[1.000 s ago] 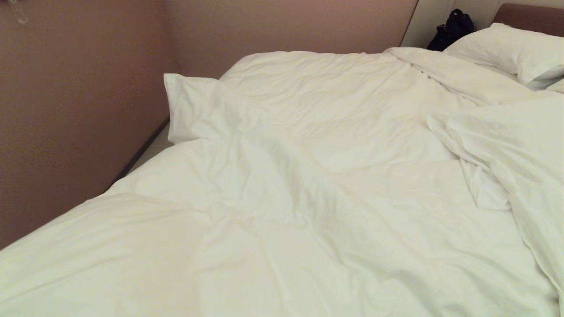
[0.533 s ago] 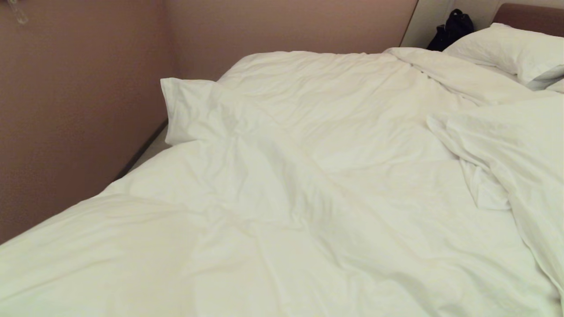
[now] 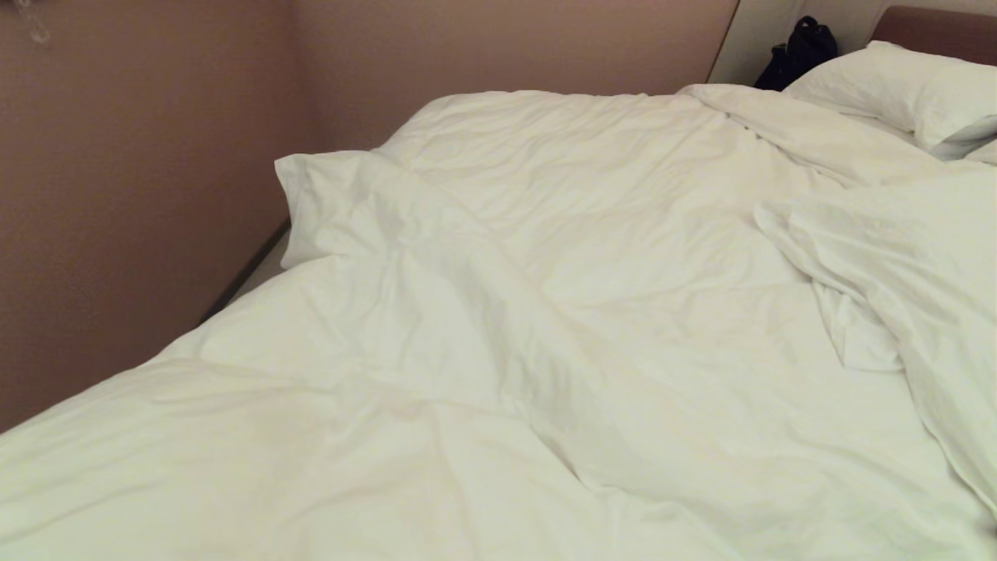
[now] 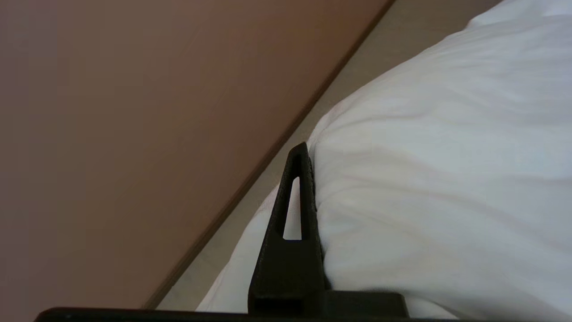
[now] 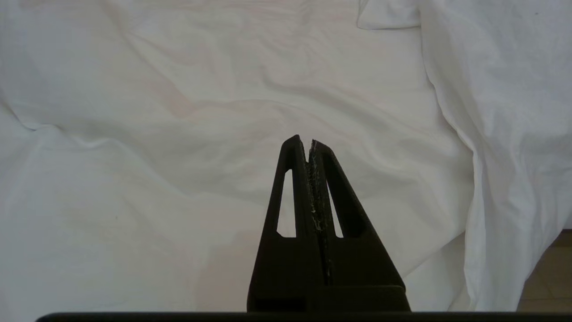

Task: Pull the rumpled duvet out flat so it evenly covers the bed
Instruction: Flatten the corners of the folded blanket

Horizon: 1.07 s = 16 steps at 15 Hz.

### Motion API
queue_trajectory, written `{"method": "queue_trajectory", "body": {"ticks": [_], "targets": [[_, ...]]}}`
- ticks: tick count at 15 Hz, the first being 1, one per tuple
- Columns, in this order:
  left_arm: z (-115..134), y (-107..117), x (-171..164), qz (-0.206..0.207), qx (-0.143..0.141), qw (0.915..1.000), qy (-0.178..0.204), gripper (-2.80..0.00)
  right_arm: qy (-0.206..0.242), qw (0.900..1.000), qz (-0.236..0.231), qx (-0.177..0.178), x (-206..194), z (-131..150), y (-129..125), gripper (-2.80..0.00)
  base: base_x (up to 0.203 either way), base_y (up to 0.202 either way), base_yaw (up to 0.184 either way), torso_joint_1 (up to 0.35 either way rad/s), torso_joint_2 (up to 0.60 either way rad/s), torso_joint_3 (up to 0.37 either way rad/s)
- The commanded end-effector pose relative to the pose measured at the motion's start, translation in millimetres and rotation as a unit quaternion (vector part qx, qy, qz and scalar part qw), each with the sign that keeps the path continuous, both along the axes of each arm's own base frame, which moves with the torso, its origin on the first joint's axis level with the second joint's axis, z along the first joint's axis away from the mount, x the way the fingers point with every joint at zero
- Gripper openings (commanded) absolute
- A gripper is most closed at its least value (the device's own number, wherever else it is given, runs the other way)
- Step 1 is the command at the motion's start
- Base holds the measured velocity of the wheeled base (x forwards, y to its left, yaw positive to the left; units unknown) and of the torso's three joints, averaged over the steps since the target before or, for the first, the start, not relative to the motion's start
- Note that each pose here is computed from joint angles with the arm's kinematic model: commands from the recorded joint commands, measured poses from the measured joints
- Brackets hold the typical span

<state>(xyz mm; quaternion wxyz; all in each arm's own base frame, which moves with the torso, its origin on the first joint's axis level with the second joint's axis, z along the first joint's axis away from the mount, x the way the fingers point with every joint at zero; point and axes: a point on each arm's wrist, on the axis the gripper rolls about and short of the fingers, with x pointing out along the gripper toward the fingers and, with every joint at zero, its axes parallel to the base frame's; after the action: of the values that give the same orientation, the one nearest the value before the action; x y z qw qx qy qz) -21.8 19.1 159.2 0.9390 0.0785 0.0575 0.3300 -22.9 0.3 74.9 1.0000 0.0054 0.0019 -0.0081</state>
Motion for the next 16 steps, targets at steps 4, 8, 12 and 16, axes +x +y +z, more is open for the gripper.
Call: {"method": "queue_trajectory", "body": {"ticks": [4, 8, 12, 16], "targets": [[-16, -2, -6, 0.050, 0.040, 0.9973, 0.037, -2.80, 0.000, 1.000, 0.000, 0.000, 0, 0, 0, -2.80, 0.000, 0.000, 0.000, 0.000, 0.00, 0.000], [-16, -2, -11, 0.101, 0.067, 0.9921, 0.033, -2.80, 0.000, 1.000, 0.000, 0.000, 0, 0, 0, -2.80, 0.000, 0.000, 0.000, 0.000, 0.00, 0.000], [-22, -2, -9, 0.102, 0.066, 0.9918, 0.038, -2.80, 0.000, 1.000, 0.000, 0.000, 0, 0, 0, -2.80, 0.000, 0.000, 0.000, 0.000, 0.00, 0.000], [-28, -2, -8, 0.108, 0.064, 0.9910, 0.047, -2.80, 0.000, 1.000, 0.000, 0.000, 0, 0, 0, -2.80, 0.000, 0.000, 0.000, 0.000, 0.00, 0.000]]}}
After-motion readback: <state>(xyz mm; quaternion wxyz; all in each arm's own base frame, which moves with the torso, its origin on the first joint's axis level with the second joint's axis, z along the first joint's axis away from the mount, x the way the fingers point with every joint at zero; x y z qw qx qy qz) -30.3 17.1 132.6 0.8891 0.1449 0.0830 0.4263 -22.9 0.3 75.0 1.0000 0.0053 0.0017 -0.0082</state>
